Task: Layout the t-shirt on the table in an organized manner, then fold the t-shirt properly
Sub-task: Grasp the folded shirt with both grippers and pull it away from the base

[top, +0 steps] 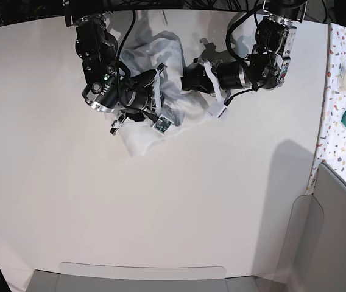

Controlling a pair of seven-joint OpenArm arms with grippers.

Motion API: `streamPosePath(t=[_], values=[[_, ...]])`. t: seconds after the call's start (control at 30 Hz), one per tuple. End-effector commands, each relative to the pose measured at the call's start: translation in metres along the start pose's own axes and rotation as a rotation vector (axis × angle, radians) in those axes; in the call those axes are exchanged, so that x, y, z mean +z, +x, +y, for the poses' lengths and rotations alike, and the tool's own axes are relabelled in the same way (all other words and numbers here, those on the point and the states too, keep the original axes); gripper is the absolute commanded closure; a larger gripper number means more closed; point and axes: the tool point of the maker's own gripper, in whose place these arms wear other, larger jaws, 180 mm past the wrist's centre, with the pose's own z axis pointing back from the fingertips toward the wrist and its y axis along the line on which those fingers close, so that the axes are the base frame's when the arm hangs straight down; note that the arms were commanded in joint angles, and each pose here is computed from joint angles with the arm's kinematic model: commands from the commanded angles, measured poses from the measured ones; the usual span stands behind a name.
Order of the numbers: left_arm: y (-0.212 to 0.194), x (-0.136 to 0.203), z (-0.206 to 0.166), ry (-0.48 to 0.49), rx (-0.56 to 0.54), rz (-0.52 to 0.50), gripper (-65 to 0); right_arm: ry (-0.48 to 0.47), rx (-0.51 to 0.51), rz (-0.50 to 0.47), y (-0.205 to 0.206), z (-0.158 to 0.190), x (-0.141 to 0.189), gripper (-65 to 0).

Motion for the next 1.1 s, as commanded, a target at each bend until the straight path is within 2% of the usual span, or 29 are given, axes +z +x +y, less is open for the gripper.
streamPosePath(t=[0.0,0.1,0.13,0.33,0.47,0.6,0.87,0.97,1.07], values=[[-0.019,0.003,0.022,0.093,0.040,0.076,-1.1,-0.015,0.021,-0.023,0.010,-0.005,0.004,0.0],[-0.018,0.001,0.020,0.086,0.042,0.072,-1.1,-0.011,0.022,-0.027,0.011,-0.004,0.004,0.0],[-0.018,0.000,0.019,0.084,0.043,0.071,-1.1,-0.013,0.022,-0.028,0.012,-0.005,0.004,-2.6],[-0.019,-0.001,0.018,0.082,0.045,0.072,-1.1,-0.003,0.027,-0.046,0.017,-0.002,0.006,-26.5],[-0.019,-0.001,0.018,0.082,0.045,0.072,-1.1,0.049,0.018,-0.133,0.036,0.005,0.014,-36.7],[-0.019,-0.001,0.018,0.082,0.045,0.072,-1.1,0.127,0.011,-0.229,0.058,0.014,0.022,-39.6],[-0.019,-0.001,0.018,0.082,0.045,0.072,-1.1,0.313,-0.005,-0.423,0.099,0.036,0.046,-39.6],[-0.019,-0.001,0.018,0.082,0.045,0.072,-1.1,0.320,-0.052,-0.483,0.106,0.024,0.056,-39.6],[-0.015,-0.001,0.019,0.082,0.044,0.051,-1.1,0.265,-0.161,-0.551,0.104,-0.010,0.068,-39.6]])
